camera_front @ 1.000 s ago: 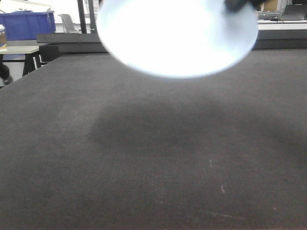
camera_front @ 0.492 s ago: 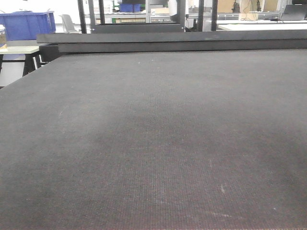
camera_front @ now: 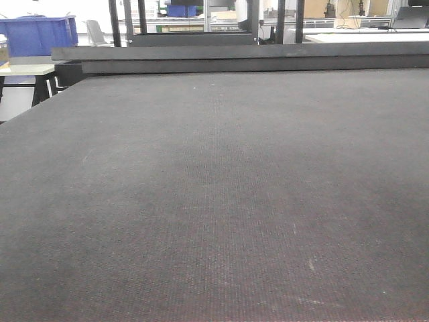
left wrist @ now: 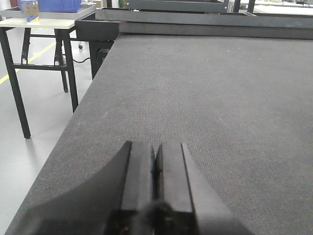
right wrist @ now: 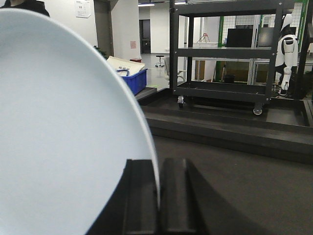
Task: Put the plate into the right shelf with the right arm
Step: 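Drive the base to the steel shelf holding the plate in the right gripper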
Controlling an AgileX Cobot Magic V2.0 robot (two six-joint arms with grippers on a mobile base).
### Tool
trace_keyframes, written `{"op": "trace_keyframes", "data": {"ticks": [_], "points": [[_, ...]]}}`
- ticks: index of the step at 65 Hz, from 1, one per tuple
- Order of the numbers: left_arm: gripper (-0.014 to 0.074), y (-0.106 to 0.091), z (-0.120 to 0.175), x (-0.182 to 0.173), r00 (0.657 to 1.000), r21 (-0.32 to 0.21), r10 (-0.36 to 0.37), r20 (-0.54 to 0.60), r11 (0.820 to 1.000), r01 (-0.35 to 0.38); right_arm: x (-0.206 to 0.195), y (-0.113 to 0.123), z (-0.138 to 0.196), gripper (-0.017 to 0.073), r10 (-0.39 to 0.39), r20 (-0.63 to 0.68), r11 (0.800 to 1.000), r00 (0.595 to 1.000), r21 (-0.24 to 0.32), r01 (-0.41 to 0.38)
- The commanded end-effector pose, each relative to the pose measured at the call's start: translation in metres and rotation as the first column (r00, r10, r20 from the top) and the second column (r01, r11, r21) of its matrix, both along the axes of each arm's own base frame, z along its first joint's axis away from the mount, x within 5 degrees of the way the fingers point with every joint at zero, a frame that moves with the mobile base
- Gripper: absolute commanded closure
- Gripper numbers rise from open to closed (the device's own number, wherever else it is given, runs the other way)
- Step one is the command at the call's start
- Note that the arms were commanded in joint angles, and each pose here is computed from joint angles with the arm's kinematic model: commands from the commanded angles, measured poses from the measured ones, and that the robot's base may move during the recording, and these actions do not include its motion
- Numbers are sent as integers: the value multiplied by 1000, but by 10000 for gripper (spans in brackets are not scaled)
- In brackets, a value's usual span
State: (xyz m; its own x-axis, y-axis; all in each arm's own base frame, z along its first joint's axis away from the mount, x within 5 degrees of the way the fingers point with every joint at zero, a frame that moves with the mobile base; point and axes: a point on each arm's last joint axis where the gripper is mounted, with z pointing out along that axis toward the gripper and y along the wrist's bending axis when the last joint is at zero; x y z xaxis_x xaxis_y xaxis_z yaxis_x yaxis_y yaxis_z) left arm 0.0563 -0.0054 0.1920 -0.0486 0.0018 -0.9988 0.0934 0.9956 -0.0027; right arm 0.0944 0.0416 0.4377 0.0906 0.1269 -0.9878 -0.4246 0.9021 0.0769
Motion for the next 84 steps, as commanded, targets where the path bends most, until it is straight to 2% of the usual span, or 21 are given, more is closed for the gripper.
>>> {"op": "trace_keyframes", "data": {"ticks": [1,84], "points": [[640,0,5,0,997,-15,-2,82,1000,3,-3,-5,16,503,-40,93,998,995,60,35],[640,0,5,0,997,-15,-2,82,1000,3,-3,-5,16,503,-40,93,998,995,60,35]]}}
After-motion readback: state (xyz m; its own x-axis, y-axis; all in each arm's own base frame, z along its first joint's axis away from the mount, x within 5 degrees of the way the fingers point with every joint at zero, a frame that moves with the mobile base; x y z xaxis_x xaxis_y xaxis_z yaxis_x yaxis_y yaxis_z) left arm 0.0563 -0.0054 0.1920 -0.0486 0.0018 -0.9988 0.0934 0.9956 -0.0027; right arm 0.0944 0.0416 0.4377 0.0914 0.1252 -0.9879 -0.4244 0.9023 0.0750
